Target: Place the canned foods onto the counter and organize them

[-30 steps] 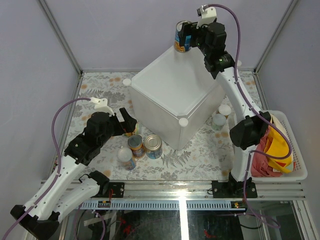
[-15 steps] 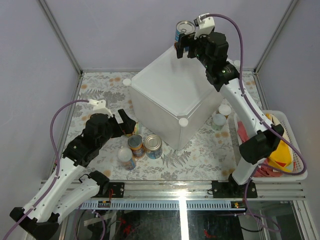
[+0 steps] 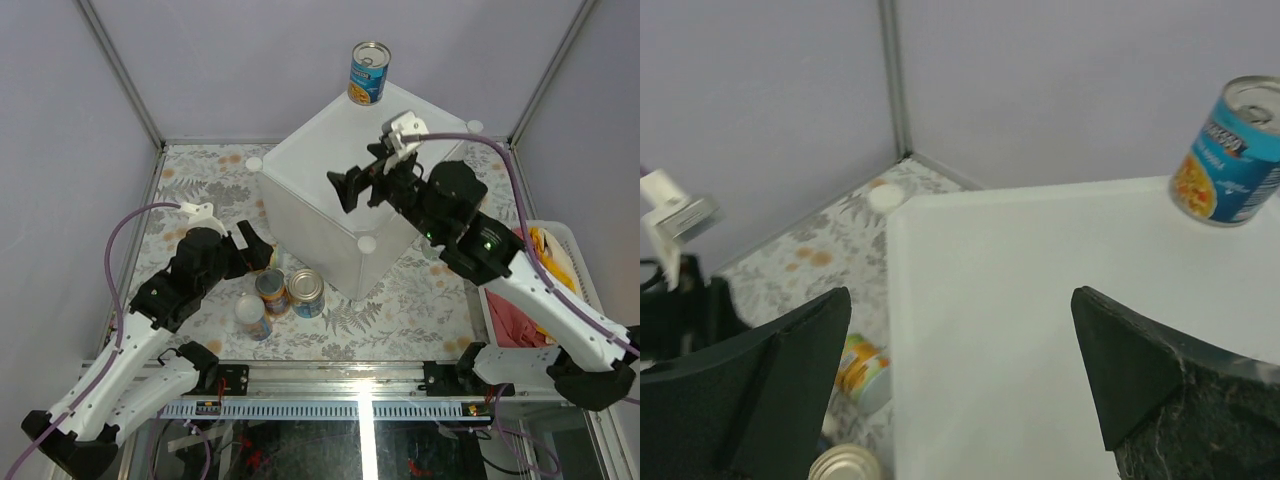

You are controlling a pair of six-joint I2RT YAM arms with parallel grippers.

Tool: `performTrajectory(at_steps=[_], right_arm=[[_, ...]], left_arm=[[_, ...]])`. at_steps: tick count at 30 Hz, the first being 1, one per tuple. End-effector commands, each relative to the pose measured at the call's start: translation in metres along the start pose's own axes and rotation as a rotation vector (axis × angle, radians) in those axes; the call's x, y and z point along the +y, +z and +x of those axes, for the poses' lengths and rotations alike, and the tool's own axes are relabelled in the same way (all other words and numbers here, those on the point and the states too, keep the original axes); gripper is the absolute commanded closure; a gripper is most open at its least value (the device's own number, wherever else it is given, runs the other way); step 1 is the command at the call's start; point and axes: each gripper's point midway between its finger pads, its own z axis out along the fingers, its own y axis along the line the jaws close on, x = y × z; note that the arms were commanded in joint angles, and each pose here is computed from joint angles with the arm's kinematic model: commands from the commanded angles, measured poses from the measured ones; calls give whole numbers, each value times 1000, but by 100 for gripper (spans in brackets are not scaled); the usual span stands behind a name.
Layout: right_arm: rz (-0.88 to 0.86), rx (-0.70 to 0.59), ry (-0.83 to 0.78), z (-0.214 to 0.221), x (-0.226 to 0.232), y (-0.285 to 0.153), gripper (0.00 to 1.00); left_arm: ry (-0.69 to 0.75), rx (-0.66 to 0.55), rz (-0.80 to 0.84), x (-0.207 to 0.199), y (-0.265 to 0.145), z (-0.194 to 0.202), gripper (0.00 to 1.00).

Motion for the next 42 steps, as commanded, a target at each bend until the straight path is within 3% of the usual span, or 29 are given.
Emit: performTrajectory(at_steps=[1, 7, 12, 25, 42], right_arm=[[-20, 48, -1, 19, 24, -40, 2], [-217, 169, -14, 68, 78, -85, 4], [-292, 233, -11, 104, 98, -106, 4], [-208, 256, -73, 226, 130, -108, 4], [-132, 273, -38, 298, 146, -99, 1]], left_arm=[[-32, -3, -23, 4, 4, 1, 0], [-43, -7, -24, 1, 6, -3, 0], [-47, -5, -21, 0, 6, -3, 0], [-40, 1, -32, 3, 0, -2, 0], [-3, 32, -33, 4, -3, 2, 0]])
